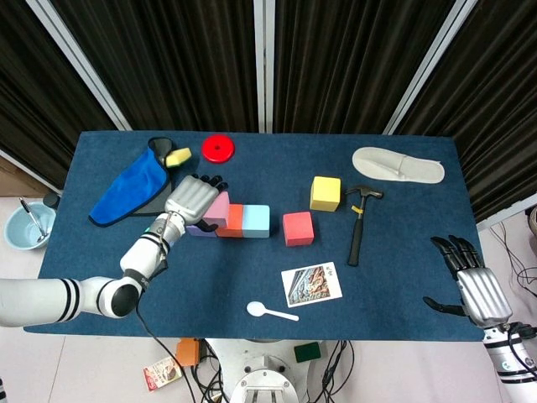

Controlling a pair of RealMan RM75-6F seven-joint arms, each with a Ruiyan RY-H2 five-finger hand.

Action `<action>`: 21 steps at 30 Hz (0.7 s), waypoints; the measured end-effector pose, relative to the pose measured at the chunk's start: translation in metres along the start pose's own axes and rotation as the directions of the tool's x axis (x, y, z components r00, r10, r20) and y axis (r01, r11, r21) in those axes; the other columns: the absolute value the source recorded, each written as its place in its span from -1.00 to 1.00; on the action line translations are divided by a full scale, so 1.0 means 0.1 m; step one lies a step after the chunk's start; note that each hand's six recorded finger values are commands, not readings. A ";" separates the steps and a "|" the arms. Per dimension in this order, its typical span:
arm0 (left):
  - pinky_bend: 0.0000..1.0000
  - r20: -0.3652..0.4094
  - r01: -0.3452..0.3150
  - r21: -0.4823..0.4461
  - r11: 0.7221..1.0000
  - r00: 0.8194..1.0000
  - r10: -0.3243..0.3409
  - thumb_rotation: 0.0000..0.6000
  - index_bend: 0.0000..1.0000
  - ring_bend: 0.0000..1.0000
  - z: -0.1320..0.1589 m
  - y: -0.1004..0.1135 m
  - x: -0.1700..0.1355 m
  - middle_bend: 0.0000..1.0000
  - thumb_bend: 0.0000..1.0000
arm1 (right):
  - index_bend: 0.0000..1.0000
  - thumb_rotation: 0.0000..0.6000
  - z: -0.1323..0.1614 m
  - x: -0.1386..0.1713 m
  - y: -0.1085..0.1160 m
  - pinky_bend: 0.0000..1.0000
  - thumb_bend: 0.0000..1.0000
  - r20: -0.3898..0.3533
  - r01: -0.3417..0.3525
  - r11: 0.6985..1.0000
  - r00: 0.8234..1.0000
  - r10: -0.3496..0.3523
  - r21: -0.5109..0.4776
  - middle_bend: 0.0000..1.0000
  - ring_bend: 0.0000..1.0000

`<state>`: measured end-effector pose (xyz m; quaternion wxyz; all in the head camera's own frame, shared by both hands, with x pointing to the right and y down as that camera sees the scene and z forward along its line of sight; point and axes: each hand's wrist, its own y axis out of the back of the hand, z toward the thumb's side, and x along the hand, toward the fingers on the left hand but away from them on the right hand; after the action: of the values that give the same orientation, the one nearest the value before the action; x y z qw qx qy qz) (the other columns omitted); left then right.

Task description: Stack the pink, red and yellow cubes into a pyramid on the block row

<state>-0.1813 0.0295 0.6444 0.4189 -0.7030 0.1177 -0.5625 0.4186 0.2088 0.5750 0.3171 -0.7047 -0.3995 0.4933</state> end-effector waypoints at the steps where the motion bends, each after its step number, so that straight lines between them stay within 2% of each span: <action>1: -0.46 -0.002 -0.001 -0.001 1.000 1.000 0.001 0.45 -0.56 -0.61 -0.01 -0.01 0.01 -0.70 -0.67 | -1.00 1.00 0.00 0.00 0.00 -0.93 -0.88 0.001 0.000 1.000 1.000 0.000 0.000 -0.87 -1.00; 15: -0.44 -0.014 -0.010 -0.015 1.000 1.000 0.010 0.49 -0.39 -0.52 -0.03 -0.05 0.11 -0.44 -0.67 | -1.00 1.00 -0.01 -0.01 -0.01 -0.93 -0.88 0.005 -0.003 1.000 1.000 0.003 -0.001 -0.87 -1.00; 21: -0.44 -0.014 -0.014 -0.017 1.000 1.000 0.014 0.45 -0.39 -0.52 -0.02 -0.04 0.10 -0.43 -0.67 | -1.00 1.00 -0.02 -0.01 -0.01 -0.93 -0.88 0.007 -0.005 1.000 1.000 0.005 -0.002 -0.87 -1.00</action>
<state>-0.1813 0.0246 0.6536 0.4160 -0.7019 0.1303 -0.5633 0.4196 0.2082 0.5774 0.3140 -0.7042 -0.3992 0.4961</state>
